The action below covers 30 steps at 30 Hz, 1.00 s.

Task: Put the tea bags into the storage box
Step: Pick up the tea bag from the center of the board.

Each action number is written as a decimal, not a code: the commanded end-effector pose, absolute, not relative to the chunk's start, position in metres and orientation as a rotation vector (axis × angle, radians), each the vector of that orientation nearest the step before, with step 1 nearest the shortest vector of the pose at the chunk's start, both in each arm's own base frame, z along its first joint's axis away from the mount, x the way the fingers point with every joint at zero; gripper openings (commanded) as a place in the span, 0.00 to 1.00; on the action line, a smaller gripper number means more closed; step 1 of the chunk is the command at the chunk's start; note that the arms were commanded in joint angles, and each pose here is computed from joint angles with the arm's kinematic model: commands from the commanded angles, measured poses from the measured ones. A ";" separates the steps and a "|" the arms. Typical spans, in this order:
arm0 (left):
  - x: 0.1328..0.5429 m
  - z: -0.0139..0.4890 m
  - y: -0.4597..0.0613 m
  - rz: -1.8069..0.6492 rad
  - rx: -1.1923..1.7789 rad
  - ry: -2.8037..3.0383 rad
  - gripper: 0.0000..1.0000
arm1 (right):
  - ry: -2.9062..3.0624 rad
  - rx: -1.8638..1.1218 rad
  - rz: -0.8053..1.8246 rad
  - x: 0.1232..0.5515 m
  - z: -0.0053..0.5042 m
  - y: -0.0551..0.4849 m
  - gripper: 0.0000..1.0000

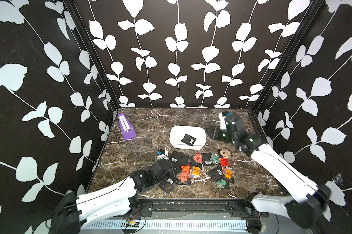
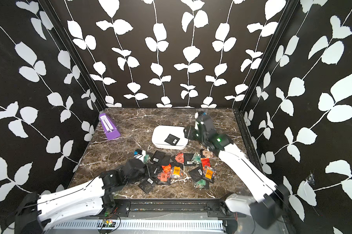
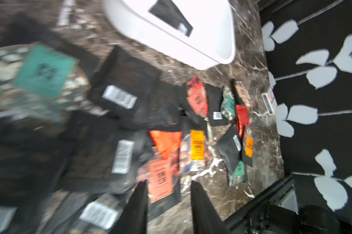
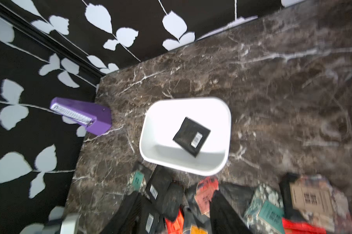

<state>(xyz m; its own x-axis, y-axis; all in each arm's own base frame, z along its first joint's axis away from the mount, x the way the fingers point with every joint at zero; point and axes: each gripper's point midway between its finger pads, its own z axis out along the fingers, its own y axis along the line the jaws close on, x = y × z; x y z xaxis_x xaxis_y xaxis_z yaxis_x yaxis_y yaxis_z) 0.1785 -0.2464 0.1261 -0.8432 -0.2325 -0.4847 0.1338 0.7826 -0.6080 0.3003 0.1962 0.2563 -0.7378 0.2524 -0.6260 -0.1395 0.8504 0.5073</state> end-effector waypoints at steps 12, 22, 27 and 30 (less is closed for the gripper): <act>0.192 0.103 -0.342 -0.963 0.117 2.582 0.00 | 2.479 0.293 0.872 0.198 0.116 0.205 0.56; 0.189 0.060 -0.341 -0.870 0.094 2.691 0.00 | 2.573 0.279 0.829 0.185 0.075 0.224 0.44; 0.188 0.049 -0.340 -0.857 0.094 2.711 0.00 | 2.592 0.303 0.824 0.186 0.064 0.229 0.44; 0.185 0.043 -0.338 -0.845 0.092 2.725 0.00 | 2.610 0.313 0.809 0.184 0.055 0.230 0.44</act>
